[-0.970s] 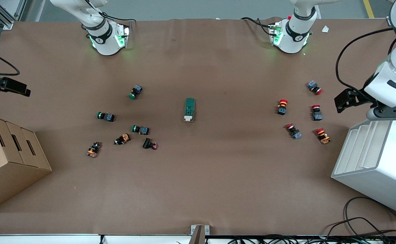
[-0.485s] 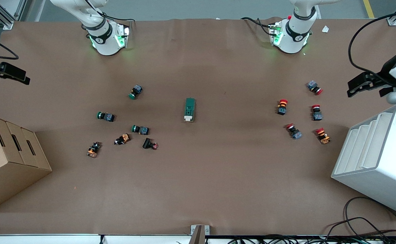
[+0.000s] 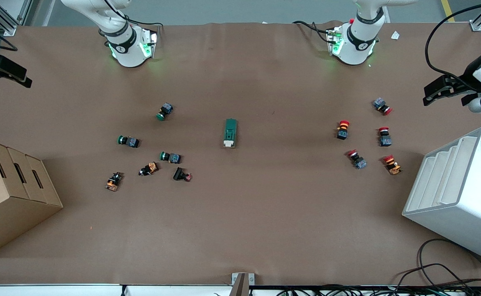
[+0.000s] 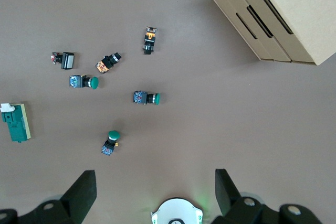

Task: Close load switch with both arms

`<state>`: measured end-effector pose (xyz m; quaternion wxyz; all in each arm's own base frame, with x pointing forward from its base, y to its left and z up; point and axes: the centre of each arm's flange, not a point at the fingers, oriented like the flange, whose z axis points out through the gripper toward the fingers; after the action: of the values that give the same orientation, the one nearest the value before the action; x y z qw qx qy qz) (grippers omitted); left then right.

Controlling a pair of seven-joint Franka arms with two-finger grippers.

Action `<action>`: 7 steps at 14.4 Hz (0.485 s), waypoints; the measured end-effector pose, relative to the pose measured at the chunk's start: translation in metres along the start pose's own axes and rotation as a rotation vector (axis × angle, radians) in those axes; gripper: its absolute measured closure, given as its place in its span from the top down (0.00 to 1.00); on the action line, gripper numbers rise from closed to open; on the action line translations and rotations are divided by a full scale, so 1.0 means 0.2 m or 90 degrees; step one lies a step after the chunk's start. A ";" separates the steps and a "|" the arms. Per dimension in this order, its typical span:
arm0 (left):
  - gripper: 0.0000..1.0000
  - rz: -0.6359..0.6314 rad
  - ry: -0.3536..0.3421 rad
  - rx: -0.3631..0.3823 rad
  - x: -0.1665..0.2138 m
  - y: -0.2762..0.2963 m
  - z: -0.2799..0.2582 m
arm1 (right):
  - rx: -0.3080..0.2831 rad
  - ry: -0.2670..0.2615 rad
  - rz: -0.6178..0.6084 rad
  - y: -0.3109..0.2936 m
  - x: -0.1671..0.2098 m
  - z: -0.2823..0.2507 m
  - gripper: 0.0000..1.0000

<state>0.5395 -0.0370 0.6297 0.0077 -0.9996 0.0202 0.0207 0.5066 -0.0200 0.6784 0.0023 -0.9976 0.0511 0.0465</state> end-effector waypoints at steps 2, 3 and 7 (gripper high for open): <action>1.00 0.009 -0.004 -0.001 -0.01 0.04 0.00 | 0.001 0.006 0.000 0.00 -0.01 0.00 1.00; 1.00 0.010 -0.006 -0.004 -0.01 0.05 0.01 | 0.001 0.008 0.000 0.00 0.00 0.00 1.00; 1.00 0.012 -0.002 -0.025 -0.03 0.07 -0.02 | 0.000 0.003 -0.004 -0.01 0.00 0.02 1.00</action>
<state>0.5332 -0.0502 0.6335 -0.0125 -0.9992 0.0288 0.0228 0.5068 -0.0170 0.6736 0.0023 -0.9979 0.0483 0.0440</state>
